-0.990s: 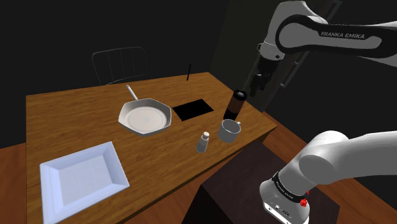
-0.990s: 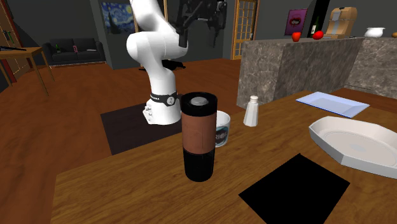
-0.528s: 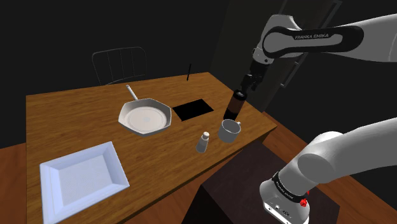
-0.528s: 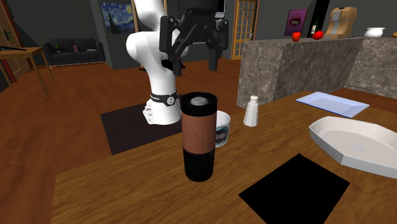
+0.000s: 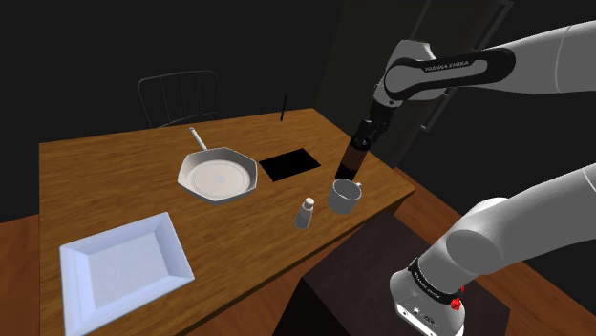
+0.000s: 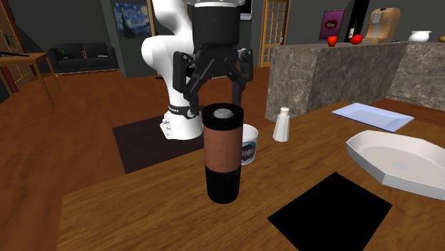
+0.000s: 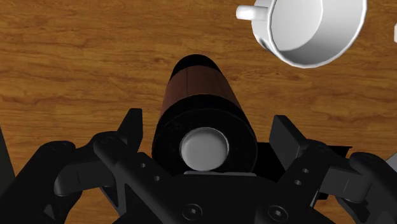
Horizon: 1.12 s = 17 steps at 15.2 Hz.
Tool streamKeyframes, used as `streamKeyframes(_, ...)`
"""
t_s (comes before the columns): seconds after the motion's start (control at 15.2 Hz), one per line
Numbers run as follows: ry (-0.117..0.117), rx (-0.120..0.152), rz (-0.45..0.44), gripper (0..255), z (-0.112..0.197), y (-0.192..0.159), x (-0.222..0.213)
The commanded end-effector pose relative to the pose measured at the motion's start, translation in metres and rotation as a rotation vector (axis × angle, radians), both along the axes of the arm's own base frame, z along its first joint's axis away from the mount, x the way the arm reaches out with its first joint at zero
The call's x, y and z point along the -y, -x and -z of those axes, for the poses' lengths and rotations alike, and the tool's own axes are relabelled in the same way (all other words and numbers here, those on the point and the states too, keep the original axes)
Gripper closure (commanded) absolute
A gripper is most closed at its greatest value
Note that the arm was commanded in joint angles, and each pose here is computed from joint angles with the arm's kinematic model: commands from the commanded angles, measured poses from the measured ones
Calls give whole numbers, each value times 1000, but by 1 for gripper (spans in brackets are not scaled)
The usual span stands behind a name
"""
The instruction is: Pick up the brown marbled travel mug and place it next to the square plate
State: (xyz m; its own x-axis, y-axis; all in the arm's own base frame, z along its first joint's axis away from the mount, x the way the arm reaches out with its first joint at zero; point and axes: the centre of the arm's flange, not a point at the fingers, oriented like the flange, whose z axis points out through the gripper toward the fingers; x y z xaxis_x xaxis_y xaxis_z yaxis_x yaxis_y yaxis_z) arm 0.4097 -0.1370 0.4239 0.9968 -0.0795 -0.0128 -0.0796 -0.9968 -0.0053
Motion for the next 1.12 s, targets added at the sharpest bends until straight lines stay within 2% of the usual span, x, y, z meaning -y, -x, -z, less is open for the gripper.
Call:
streamKeyframes(0.0, 0, 1, 0, 0, 10, 0, 0)
streamKeyframes(0.53, 0, 1, 0, 0, 13, 0, 0)
streamKeyframes(0.59, 0, 1, 0, 255, 13, 0, 0)
streamKeyframes(1.06, 0, 1, 0, 255, 13, 0, 0)
